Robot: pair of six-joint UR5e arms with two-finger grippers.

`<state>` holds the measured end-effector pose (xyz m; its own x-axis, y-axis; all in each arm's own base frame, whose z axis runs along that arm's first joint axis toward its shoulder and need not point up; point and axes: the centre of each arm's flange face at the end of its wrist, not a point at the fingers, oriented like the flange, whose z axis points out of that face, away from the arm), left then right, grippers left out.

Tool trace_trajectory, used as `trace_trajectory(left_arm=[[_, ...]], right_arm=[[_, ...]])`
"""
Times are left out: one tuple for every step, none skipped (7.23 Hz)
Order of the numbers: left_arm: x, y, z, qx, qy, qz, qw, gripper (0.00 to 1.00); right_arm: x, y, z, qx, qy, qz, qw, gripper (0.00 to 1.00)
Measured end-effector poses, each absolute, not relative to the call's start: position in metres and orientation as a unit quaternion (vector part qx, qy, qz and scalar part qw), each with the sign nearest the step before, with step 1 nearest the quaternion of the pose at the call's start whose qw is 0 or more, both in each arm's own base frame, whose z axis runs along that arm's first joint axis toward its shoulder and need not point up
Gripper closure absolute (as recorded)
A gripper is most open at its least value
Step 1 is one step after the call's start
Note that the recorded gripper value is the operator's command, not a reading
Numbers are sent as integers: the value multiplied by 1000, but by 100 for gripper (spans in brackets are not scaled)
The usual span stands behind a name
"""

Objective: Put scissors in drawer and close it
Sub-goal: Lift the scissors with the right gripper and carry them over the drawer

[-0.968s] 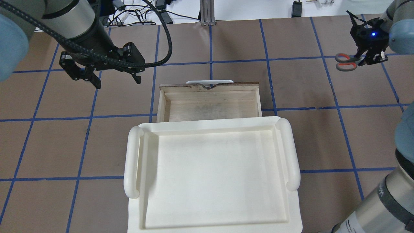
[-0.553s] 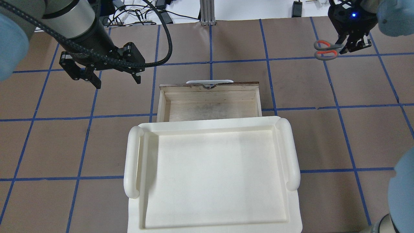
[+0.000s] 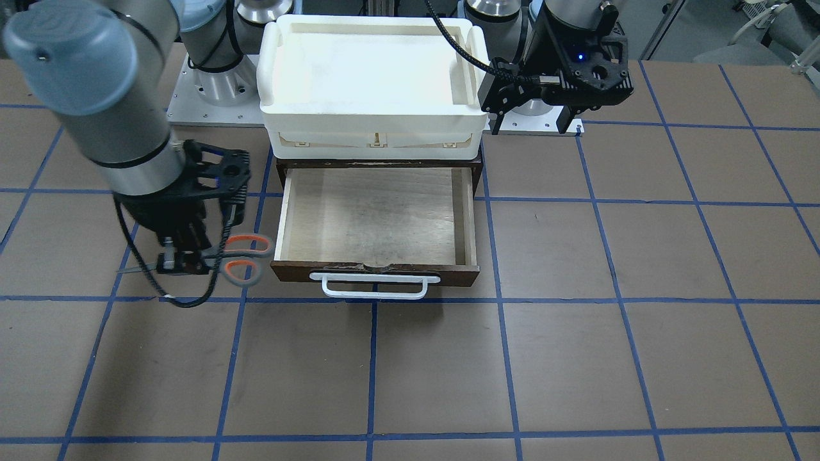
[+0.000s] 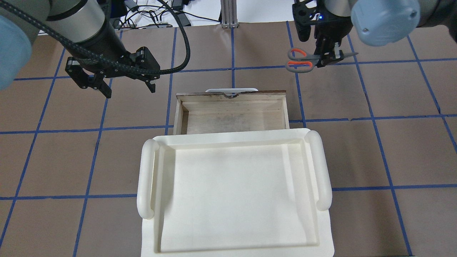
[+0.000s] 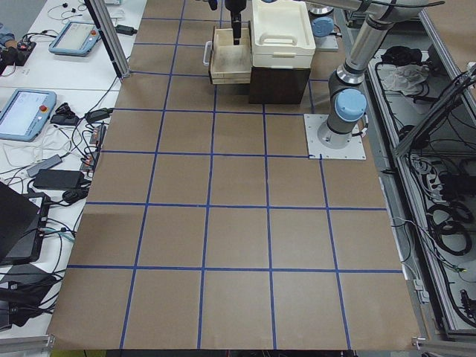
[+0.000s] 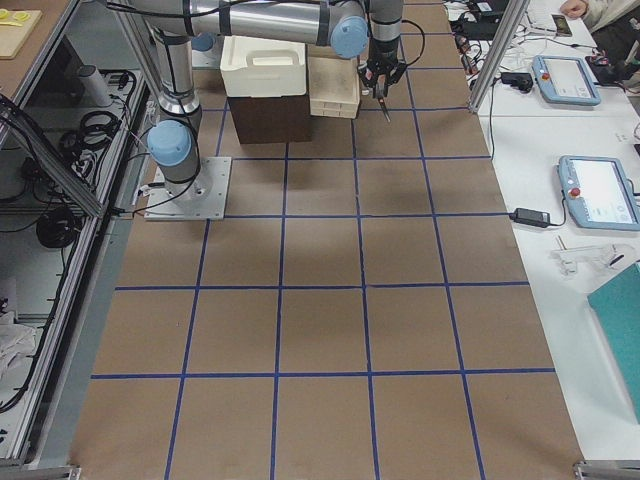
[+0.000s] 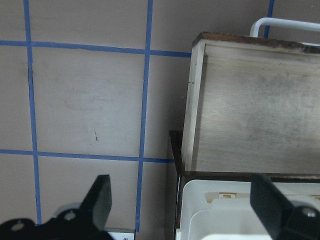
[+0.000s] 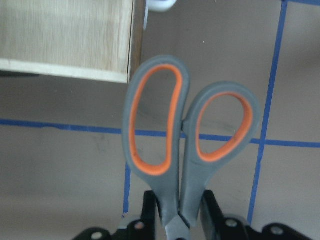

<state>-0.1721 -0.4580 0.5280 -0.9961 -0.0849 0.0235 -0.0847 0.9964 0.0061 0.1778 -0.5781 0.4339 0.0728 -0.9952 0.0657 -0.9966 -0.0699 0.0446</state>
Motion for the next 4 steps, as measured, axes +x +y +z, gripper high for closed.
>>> trace_trajectory(left_arm=[[-172,-458,528,42,-999,-2,12,0],[-172,-458,528,42,-999,-2,12,0],[-172,-458,528,42,-999,-3,12,0],[-172,-458,528,42,-999,-3,12,0]], right_arm=[[217,-564,430,723,-690,8,34,100],[251,-551,425,719,-694,7,30,100],[286,-538,417,716,-698,4,24,100],[318,-524,407,714,-700,-2,20,100]])
